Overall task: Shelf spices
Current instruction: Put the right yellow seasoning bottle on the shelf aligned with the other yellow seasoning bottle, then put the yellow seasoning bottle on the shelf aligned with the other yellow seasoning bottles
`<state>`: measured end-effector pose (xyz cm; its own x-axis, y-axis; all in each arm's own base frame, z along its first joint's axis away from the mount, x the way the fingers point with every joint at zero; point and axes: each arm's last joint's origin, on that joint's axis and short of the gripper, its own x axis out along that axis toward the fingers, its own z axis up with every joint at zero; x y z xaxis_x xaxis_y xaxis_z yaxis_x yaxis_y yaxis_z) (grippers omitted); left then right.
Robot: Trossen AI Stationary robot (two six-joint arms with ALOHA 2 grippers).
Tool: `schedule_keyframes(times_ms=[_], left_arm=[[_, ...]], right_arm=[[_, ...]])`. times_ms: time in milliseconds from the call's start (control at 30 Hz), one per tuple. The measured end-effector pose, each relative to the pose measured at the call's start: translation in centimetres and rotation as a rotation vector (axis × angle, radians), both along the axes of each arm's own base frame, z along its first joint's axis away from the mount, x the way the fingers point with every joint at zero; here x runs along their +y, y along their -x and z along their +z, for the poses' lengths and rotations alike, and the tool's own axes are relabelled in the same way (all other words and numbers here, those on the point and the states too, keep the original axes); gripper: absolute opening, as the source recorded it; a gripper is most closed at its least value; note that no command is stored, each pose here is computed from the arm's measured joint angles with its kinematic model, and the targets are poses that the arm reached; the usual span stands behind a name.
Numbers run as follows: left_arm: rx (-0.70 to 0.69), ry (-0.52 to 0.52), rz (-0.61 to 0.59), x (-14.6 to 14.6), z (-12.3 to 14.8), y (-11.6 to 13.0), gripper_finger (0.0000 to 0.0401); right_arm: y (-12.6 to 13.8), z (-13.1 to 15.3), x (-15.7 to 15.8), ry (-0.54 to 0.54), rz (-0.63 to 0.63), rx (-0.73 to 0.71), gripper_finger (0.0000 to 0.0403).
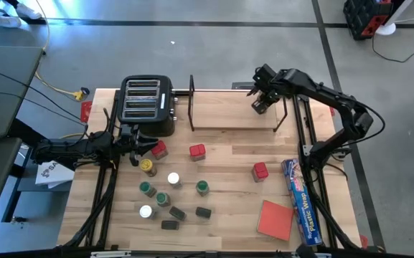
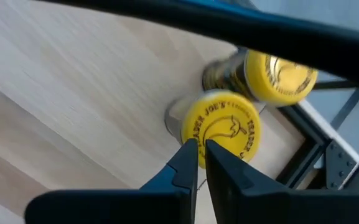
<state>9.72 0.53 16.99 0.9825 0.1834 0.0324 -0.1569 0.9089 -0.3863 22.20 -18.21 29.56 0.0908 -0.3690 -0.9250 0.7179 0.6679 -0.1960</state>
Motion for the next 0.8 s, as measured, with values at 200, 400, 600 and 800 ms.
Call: schedule_keyframes(times_ms=[200,400,600,800], left_arm=[[0.000,0.001,-0.005,0.0,0.0,0.0,0.0097],[0.000,0.001,0.005,0.0,0.0,0.0,0.0097],[-0.002,0.001,0.008,0.0,0.0,0.0,0.0097],[-0.021,0.106,-0.029,-0.1,0.0,0.0,0.0097]], right_arm=[[-1.2,4.0,3.7,0.106,0.112,-0.174,0.0024],[-5.0,4.4,10.9,0.077,0.549,-0.431,0.0024],[-8.9,0.0,16.4,-0.011,0.823,-0.573,0.0024],[-12.2,-3.0,18.6,-0.022,0.947,-0.598,0.0073]])
